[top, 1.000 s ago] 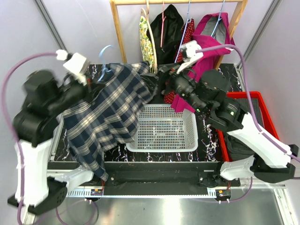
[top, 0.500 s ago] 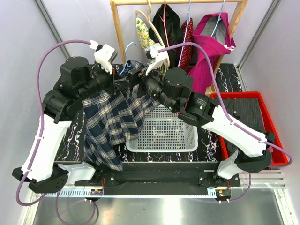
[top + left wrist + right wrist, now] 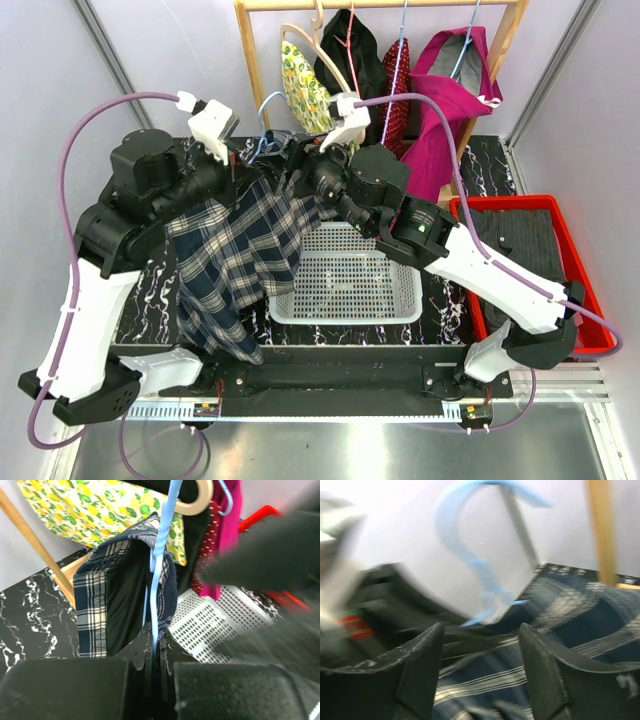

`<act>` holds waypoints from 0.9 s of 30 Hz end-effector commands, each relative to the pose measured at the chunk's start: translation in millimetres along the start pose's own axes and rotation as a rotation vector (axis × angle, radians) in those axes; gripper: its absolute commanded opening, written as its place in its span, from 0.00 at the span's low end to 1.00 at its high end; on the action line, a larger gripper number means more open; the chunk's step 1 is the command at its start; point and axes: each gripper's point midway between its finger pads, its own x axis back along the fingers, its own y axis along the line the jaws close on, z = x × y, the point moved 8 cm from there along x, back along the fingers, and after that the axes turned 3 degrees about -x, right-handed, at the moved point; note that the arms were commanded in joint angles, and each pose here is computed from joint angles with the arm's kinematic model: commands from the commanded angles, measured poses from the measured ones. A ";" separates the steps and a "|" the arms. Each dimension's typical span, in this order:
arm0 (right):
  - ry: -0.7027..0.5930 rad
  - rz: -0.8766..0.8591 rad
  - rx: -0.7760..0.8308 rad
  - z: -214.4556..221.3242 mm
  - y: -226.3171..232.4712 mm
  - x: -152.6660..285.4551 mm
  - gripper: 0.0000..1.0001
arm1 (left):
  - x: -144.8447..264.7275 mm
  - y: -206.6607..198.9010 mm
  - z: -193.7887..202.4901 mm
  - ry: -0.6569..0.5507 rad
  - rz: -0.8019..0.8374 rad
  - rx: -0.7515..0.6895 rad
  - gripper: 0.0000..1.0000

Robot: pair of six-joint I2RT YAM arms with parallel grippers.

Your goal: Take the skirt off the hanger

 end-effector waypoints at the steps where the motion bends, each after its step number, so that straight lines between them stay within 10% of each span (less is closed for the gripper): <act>1: -0.110 0.126 0.003 -17.9 -25.1 14.0 0.79 | 43.5 -13.2 -35.6 -0.208 0.068 -0.078 0.00; 19: 0.041 0.089 -0.045 2.7 -52.6 11.6 0.94 | 70.2 -30.3 -13.1 -0.164 0.207 -0.113 0.00; 27: 0.042 -0.107 0.384 25.7 -86.9 89.5 1.00 | 114.4 -49.0 -20.9 -0.214 0.390 -0.292 0.00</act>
